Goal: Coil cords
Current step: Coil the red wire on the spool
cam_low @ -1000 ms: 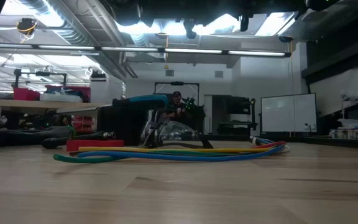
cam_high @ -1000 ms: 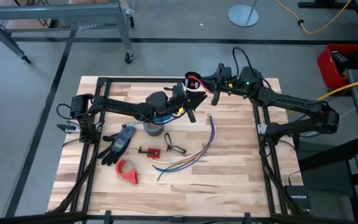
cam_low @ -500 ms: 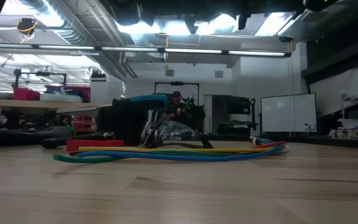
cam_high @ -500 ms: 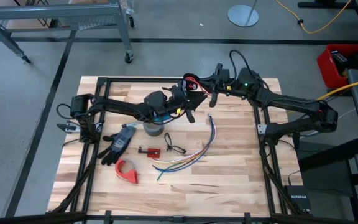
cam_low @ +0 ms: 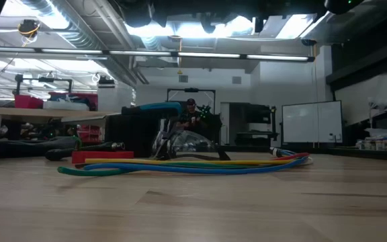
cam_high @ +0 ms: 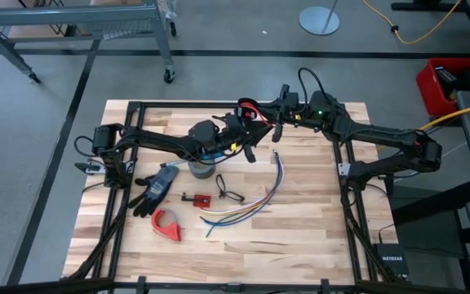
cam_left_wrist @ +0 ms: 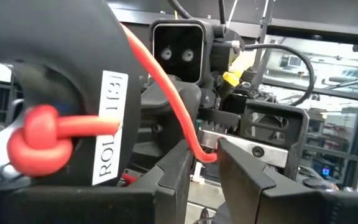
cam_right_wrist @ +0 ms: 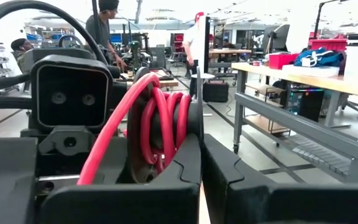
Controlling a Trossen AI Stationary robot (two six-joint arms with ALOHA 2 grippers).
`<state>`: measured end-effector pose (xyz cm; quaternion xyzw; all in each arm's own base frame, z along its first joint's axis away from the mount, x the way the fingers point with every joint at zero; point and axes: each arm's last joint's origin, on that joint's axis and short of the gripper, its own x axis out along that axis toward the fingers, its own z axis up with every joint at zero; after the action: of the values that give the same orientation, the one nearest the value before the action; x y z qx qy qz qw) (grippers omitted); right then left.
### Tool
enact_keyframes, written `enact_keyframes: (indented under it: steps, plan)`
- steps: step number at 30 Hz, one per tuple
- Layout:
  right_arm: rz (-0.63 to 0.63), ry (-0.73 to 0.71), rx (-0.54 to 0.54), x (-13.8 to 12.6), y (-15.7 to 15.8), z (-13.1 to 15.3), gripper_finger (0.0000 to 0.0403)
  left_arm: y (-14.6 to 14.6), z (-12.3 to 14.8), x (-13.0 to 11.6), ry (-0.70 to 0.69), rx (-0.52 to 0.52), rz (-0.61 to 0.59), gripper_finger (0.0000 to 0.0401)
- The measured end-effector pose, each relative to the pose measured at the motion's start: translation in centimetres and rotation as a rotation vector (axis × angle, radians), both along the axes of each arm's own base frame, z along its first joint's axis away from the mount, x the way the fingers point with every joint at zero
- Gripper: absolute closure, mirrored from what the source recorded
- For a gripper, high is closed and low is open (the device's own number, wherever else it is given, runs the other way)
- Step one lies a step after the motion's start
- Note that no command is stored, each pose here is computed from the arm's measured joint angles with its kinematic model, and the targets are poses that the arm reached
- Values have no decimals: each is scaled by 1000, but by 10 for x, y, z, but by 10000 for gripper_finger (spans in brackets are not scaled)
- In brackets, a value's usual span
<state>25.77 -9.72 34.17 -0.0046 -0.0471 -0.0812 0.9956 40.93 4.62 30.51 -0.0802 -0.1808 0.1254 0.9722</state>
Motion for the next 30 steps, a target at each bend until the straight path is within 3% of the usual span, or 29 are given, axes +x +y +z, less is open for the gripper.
enact_keyframes:
  steps: [11,18,30]
  plan:
    - [21,-3,-1,2,4,0,402,-1,0,0,9,44,13,329]
    - [21,-4,0,2,5,0,402,-1,-1,0,25,45,18,392]
    - [58,-25,70,-3,7,5,402,0,-12,3,152,27,23,398]
